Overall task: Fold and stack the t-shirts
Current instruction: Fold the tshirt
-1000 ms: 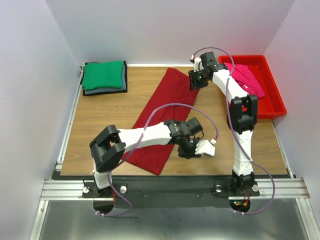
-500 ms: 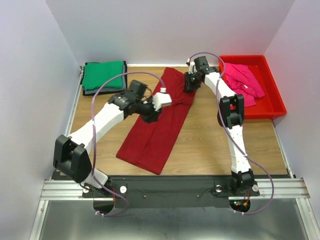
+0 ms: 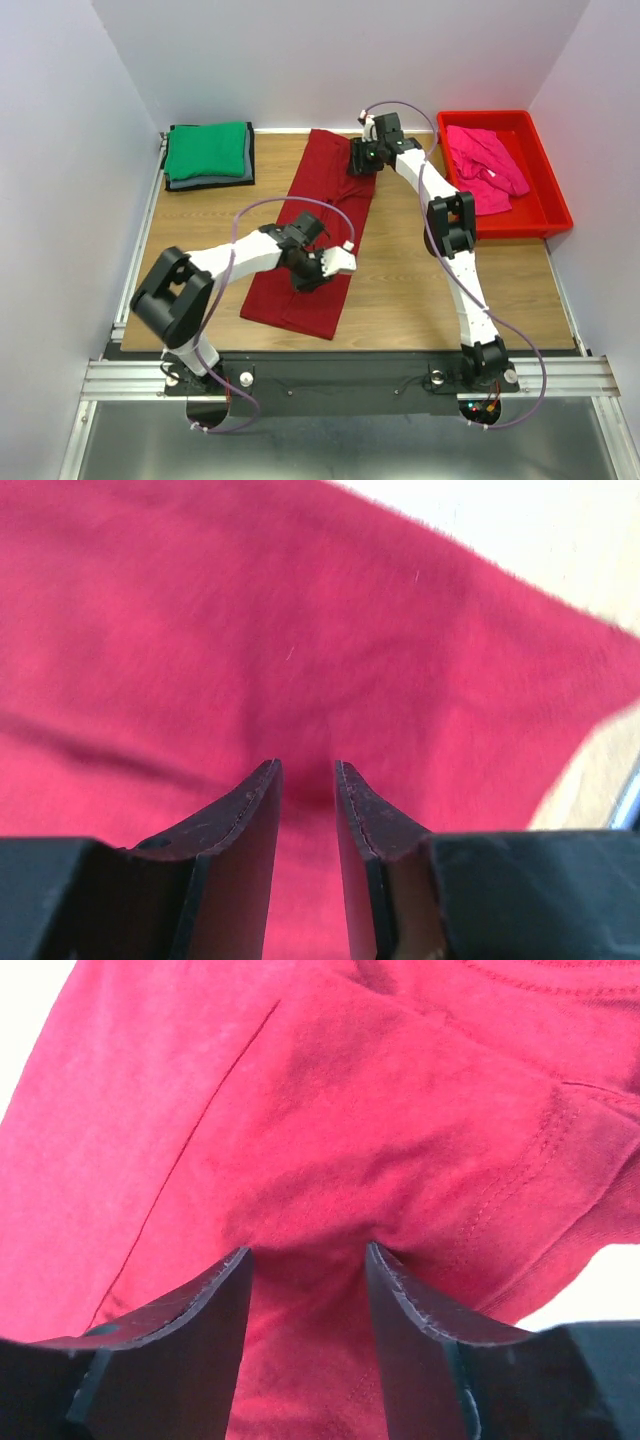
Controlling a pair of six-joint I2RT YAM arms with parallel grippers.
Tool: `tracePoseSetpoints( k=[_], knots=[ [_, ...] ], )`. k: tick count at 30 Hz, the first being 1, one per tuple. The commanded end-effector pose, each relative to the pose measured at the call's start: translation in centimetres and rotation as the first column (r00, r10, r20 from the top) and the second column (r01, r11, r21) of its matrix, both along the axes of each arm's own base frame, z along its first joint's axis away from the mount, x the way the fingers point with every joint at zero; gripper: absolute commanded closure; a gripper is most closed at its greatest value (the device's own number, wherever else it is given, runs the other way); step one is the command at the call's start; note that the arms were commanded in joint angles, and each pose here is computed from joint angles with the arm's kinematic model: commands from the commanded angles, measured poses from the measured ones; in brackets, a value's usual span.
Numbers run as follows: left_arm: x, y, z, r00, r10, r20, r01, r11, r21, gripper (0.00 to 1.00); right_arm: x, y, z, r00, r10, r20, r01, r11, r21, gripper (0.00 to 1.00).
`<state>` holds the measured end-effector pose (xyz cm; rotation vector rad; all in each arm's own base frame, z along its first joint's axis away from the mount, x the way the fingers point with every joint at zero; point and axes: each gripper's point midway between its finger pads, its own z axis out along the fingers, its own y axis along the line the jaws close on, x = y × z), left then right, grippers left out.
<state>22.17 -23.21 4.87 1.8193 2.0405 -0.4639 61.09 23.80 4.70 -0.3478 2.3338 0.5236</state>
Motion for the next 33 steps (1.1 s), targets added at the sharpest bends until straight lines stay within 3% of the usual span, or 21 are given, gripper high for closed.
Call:
tracePoseSetpoints(
  k=[1, 11, 15, 18, 21, 25, 27, 29, 33],
  knots=[
    [-0.6, -2.3, -3.0, 0.999, -0.039, -0.002, 0.039, 0.998, 0.043, 0.62, 0.0, 0.3, 7.2, 0.994, -0.003, 0.112, -0.001, 0.999, 0.04, 0.36],
    [-6.2, -6.4, -6.8, 0.978, -0.151, -0.141, 0.165, 0.982, 0.095, 0.66, -3.6, -2.6, 18.0, 0.972, -0.029, 0.231, 0.016, 0.998, 0.054, 0.06],
    [-7.4, -10.9, -5.0, 0.968, -0.208, -0.143, 0.214, 0.976, 0.029, 0.67, -5.3, -5.1, 19.2, 0.966, -0.026, 0.259, 0.031, 0.999, -0.015, 0.04],
    [-7.5, -13.9, -2.9, 0.961, -0.222, -0.166, 0.217, 0.975, -0.048, 0.64, -7.2, -6.2, 17.9, 0.972, 0.023, 0.232, -0.007, 0.997, -0.071, 0.04],
    [-6.5, -15.4, 0.2, 0.965, -0.237, -0.115, 0.226, 0.968, -0.105, 0.61, -10.1, -6.9, 16.4, 0.98, 0.09, 0.179, -0.068, 0.989, -0.128, 0.04],
    [-4.6, -13.7, 7.9, 0.974, -0.227, -0.015, 0.214, 0.936, -0.279, 0.54, -14.8, -7.7, 15.5, 0.974, 0.202, 0.105, -0.183, 0.969, -0.163, 0.04],
    [-4.8, -11.9, 9.4, 0.972, -0.236, 0.021, 0.23, 0.921, -0.313, 0.51, -18.5, -7.9, 15.2, 0.957, 0.284, 0.049, -0.273, 0.948, -0.166, 0.04],
    [-5.6, -9.4, 11.5, 0.967, -0.237, 0.092, 0.255, 0.904, -0.344, 0.46, -22.2, -7.9, 14.8, 0.917, 0.4, -0.008, -0.396, 0.904, -0.162, 0.07],
    [-7.9, -5.2, 11.2, 0.939, -0.303, 0.165, 0.34, 0.89, -0.303, 0.44, -29.0, -9.0, 14.3, 0.822, 0.569, -0.037, -0.564, 0.802, -0.195, 0.19]
  ],
)
